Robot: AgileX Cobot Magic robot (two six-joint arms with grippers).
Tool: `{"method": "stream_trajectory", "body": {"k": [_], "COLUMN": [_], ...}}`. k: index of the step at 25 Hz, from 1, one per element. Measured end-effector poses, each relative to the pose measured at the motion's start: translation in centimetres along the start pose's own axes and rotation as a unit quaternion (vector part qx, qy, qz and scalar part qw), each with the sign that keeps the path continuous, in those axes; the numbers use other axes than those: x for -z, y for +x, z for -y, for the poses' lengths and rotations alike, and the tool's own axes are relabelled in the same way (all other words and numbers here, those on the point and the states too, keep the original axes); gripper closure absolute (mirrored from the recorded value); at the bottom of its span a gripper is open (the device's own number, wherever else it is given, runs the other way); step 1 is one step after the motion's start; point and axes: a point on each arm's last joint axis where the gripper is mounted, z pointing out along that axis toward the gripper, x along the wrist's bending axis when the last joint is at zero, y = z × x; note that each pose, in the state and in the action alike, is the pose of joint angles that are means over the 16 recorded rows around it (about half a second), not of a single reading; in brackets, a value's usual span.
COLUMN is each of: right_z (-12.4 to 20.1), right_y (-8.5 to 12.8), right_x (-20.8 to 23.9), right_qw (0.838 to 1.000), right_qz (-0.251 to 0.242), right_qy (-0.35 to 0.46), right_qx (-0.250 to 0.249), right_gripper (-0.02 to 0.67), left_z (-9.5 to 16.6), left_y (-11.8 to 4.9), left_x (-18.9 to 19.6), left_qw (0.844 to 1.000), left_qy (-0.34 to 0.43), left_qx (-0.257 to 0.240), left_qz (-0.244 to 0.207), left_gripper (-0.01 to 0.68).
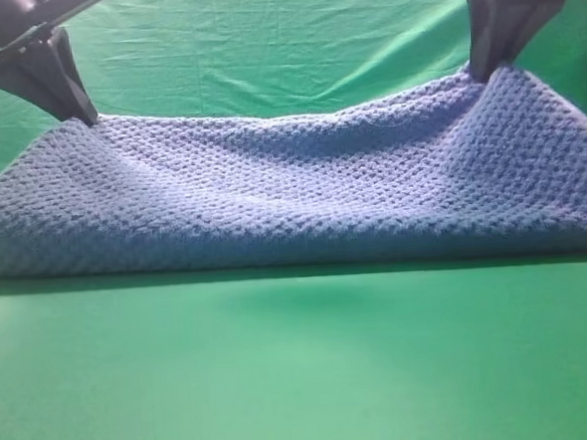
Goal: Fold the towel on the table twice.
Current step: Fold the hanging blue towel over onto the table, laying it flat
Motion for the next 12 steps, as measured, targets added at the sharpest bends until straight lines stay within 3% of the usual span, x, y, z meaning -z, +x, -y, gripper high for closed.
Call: {"method": "stream_trajectory", "body": {"k": [8,12], "right_z": [-1.0,-1.1], "right_y": [-0.5,-0.5], "right_x": [-3.1,-4.0], "right_qw": [1.0,1.0], "right_qz": [0.003,0.003], "right_qy": [-0.003,-0.004], "right_qx": [-0.004,-0.004], "right_gripper": [0.649,0.63], "left_z": [-0.7,-0.7], "left_y": [0.4,0.5], "left_x": [-2.4,-3.2], "left_qw": [0.999,0.999], "left_qy": [-0.023,-0.028], "left_qx": [-0.017,-0.028], "left_qz": [0.016,0.023], "left_gripper": [0.662,0.611]}}
